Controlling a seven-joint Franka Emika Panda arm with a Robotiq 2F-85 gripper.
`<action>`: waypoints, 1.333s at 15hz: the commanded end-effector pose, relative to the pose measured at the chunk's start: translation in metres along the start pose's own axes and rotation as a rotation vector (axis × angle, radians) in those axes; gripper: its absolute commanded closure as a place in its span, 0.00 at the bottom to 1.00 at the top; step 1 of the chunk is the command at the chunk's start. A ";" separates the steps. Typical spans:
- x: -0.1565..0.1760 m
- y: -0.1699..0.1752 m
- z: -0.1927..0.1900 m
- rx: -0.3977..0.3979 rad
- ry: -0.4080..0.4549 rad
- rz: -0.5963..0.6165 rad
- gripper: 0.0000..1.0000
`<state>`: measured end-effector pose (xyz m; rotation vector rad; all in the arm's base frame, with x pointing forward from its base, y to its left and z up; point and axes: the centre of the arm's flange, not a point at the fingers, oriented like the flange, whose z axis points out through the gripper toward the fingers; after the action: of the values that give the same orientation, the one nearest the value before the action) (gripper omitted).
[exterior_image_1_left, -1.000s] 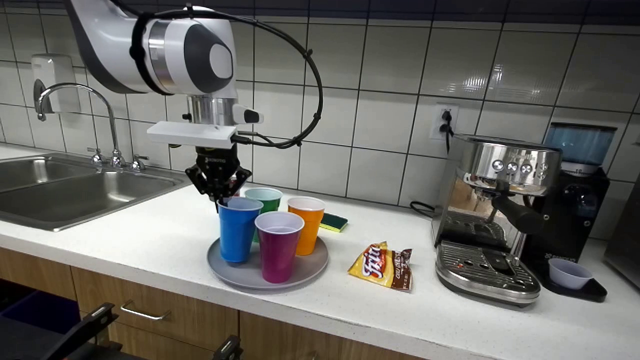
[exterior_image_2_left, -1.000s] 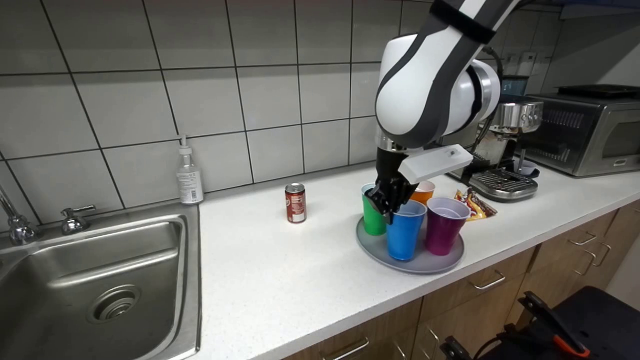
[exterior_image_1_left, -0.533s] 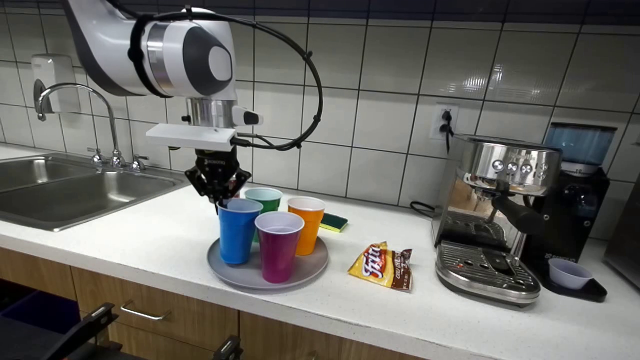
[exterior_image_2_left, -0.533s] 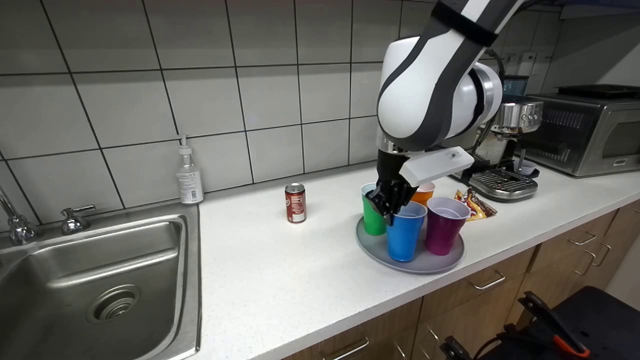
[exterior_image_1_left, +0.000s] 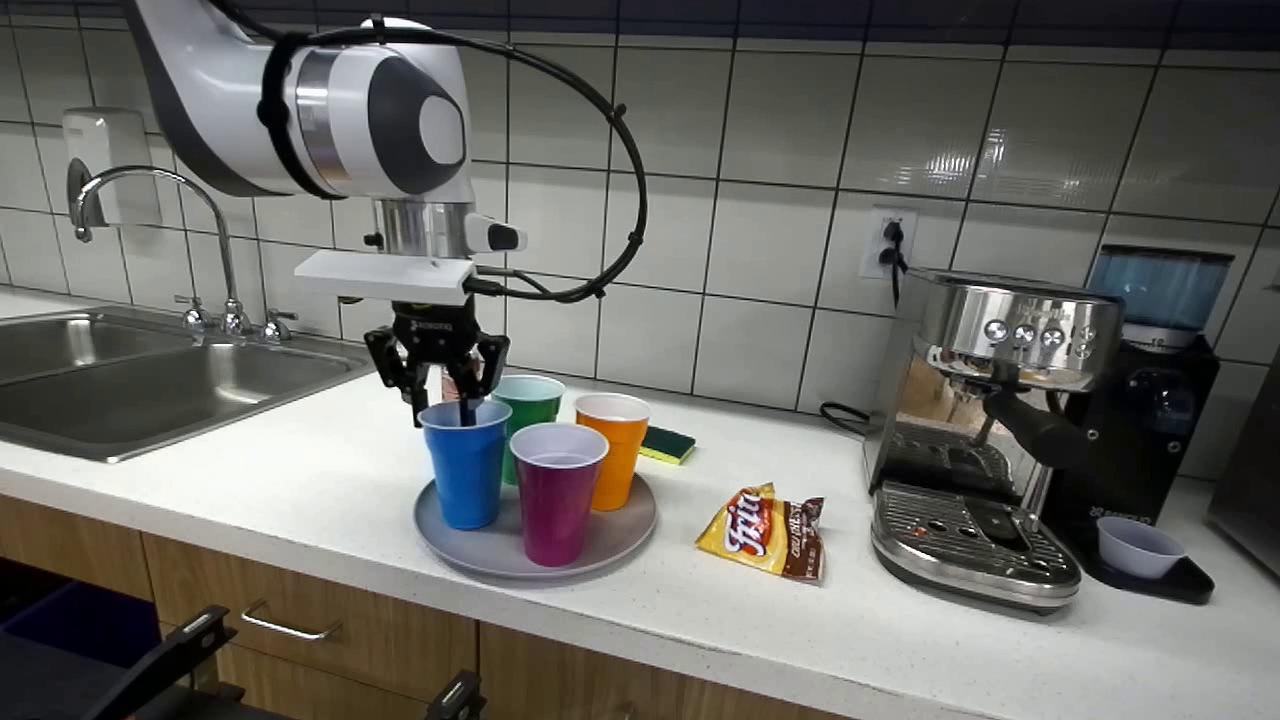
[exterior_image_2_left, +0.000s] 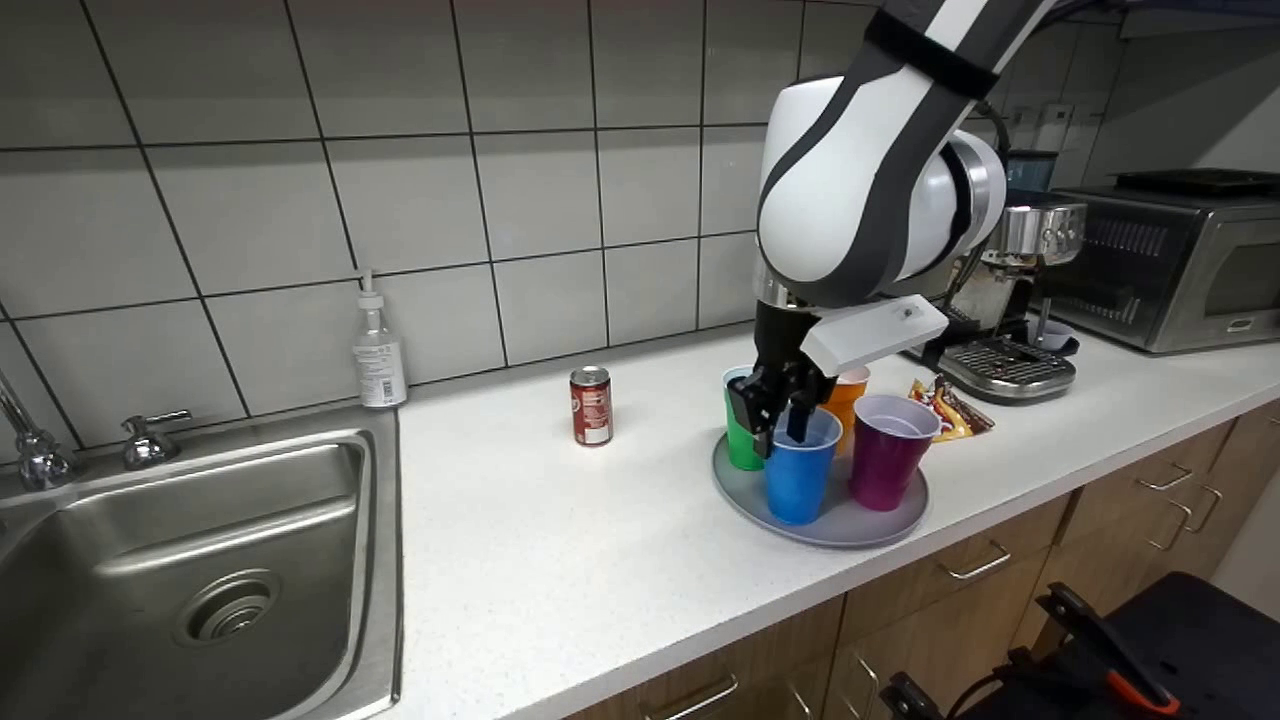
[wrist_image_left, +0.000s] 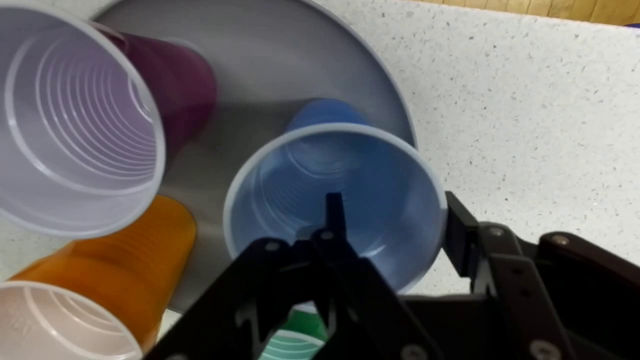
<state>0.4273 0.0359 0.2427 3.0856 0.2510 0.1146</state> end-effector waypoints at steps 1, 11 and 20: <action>-0.005 0.002 -0.003 -0.009 0.020 0.002 0.18; -0.010 -0.005 -0.028 0.010 0.039 0.002 0.00; -0.018 -0.001 -0.062 -0.007 0.101 0.005 0.00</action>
<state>0.4194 0.0391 0.2830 3.0866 0.2364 0.2487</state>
